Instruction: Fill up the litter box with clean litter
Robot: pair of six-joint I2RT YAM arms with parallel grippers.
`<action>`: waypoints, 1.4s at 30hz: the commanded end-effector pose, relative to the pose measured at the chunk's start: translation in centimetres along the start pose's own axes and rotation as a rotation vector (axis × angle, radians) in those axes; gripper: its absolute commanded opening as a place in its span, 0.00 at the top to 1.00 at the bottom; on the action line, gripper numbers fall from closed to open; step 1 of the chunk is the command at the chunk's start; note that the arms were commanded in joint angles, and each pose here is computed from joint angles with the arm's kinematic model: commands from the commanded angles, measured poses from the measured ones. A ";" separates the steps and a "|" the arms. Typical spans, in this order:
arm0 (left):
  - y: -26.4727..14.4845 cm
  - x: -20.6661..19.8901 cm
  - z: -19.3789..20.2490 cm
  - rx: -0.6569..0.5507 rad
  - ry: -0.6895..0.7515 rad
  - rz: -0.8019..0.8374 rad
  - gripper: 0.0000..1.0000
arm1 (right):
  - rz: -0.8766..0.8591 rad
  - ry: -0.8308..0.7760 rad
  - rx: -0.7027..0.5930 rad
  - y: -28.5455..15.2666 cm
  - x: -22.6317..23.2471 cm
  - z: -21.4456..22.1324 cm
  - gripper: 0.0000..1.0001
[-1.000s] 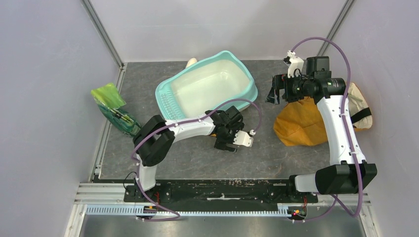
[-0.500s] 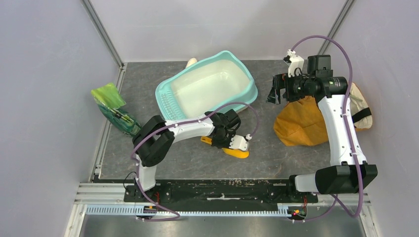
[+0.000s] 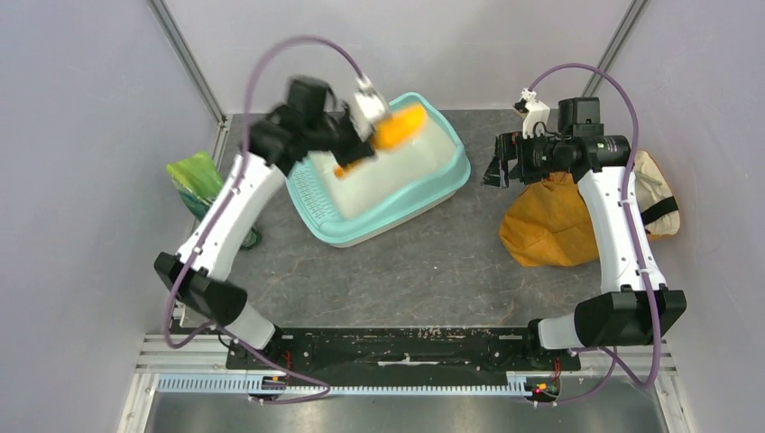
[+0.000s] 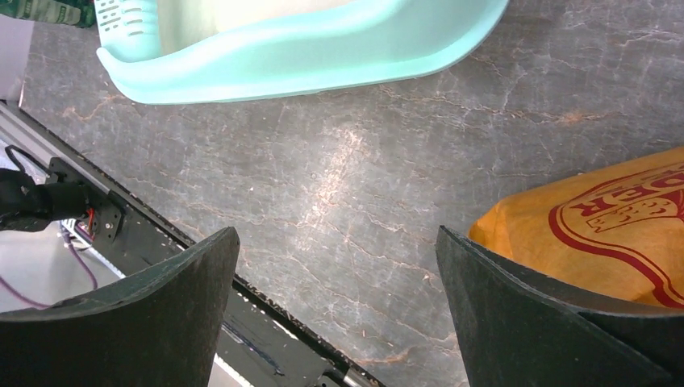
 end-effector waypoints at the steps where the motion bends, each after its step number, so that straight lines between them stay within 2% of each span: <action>1: -3.7 12.9 3.3 0.027 -0.279 -0.401 0.98 | -0.053 -0.015 -0.052 -0.5 0.8 -1.4 0.01; 5: -5.7 21.5 8.3 0.263 -0.326 -0.714 0.98 | -0.066 -0.028 -0.047 -0.7 0.9 -1.7 0.01; 8: -6.7 25.3 12.7 0.481 -0.253 -0.842 0.98 | -0.071 -0.031 -0.044 -0.6 0.9 -1.7 0.01; 12: -7.5 27.9 18.4 0.627 -0.215 -0.830 0.98 | -0.084 -0.016 -0.034 -0.3 0.8 -1.7 0.01; 19: -6.3 26.9 26.3 0.786 -0.139 -0.544 0.98 | -0.075 -0.016 -0.027 -0.4 0.8 -1.5 0.01; 24: -4.5 24.6 29.3 0.789 -0.132 -0.353 0.98 | -0.075 -0.011 -0.023 -0.3 0.7 -1.5 0.01; 30: -3.0 22.5 30.6 0.732 -0.148 -0.223 0.98 | -0.070 -0.019 -0.019 -0.5 0.8 -1.5 0.01; 36: -2.8 18.6 28.9 0.573 -0.097 -0.068 0.98 | -0.067 -0.021 -0.008 -0.3 0.6 -1.4 0.01; 42: -2.2 14.1 27.2 0.483 -0.070 0.090 0.98 | -0.073 -0.020 -0.014 -0.1 0.5 -1.8 0.01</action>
Point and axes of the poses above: each gripper's point midway between its finger pads, its own y axis out along the fingers, its own x axis along the line the jaws close on, z = x × y, the point moved 8 cm from there along -y, back along the fingers, and after that the axes turned 2 degrees about y, right-handed, at the moved point
